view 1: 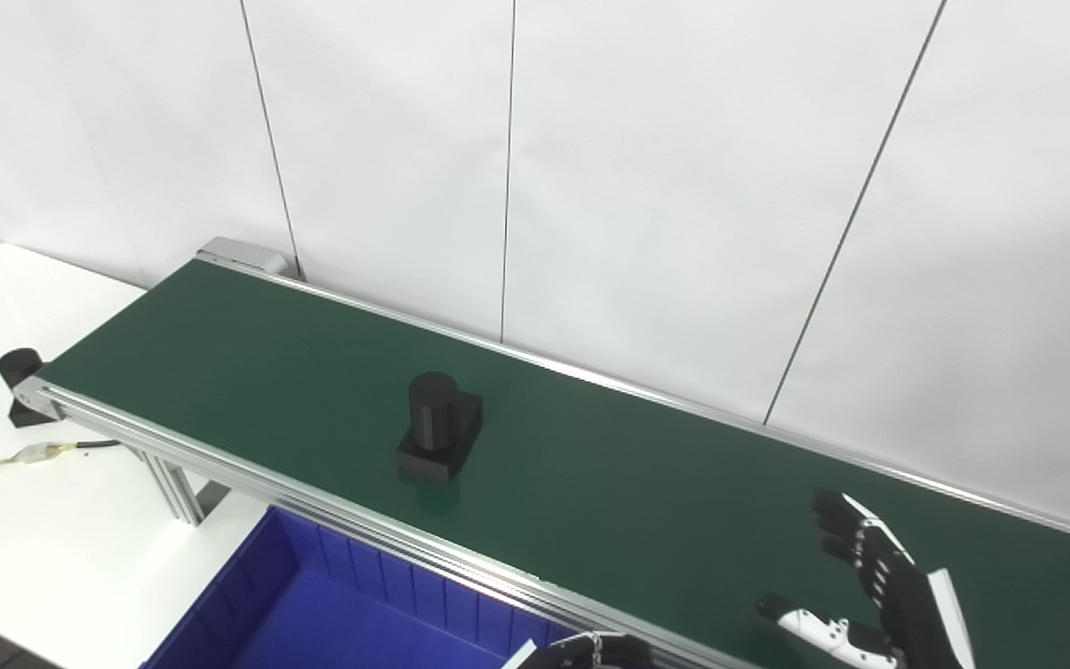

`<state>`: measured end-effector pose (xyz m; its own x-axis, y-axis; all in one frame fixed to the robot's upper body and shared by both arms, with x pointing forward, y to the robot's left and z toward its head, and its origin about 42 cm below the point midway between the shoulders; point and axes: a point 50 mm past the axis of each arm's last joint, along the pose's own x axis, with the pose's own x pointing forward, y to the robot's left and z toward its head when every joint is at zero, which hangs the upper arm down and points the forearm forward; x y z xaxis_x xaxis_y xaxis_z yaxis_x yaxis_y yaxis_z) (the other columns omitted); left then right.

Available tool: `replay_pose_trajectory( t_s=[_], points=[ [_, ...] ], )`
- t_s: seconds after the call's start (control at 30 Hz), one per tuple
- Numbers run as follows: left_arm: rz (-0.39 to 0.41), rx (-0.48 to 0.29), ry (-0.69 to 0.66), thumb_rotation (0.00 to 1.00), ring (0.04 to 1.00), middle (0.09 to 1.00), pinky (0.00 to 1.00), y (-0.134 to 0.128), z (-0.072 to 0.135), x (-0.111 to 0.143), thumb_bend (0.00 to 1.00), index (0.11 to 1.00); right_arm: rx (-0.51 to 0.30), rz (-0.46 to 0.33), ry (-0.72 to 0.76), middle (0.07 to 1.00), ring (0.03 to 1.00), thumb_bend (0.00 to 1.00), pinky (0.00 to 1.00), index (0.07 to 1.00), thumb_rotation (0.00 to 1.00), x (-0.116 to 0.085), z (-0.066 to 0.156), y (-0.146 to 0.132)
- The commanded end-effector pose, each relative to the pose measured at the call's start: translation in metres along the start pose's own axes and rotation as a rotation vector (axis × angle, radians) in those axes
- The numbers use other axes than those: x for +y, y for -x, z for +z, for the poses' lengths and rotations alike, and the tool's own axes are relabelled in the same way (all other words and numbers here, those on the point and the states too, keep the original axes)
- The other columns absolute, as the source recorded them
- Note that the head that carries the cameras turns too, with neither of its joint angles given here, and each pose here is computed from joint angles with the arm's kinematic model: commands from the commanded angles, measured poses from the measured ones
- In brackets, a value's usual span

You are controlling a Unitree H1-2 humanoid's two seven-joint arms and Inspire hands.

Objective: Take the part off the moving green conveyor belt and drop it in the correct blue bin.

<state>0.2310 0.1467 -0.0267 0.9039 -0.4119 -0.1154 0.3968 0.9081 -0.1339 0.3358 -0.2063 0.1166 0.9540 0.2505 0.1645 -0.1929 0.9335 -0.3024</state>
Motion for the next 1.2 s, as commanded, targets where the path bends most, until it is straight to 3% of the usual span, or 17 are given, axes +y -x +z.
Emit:
replay_pose_trajectory(
  t_s=[0.0,0.47,1.17],
  points=[
    [-0.015,-0.059,-0.029,0.36,0.740,0.781,0.65,-0.011,0.012,0.002,1.00,0.848,-0.129,-0.021,0.013,0.838,0.850,0.74,0.82,0.827,0.18,-0.002,0.018,-0.018],
    [-0.018,-0.062,-0.021,0.34,0.751,0.782,0.64,-0.015,0.012,-0.001,0.98,0.849,-0.103,0.033,-0.008,0.838,0.860,0.75,0.85,0.839,0.24,0.012,0.007,-0.060],
    [-0.027,-0.064,-0.016,0.33,0.743,0.789,0.65,-0.017,0.012,-0.006,0.97,0.865,-0.172,0.145,0.012,0.856,0.862,0.77,0.83,0.851,0.21,0.051,0.055,-0.113]
  ],
)
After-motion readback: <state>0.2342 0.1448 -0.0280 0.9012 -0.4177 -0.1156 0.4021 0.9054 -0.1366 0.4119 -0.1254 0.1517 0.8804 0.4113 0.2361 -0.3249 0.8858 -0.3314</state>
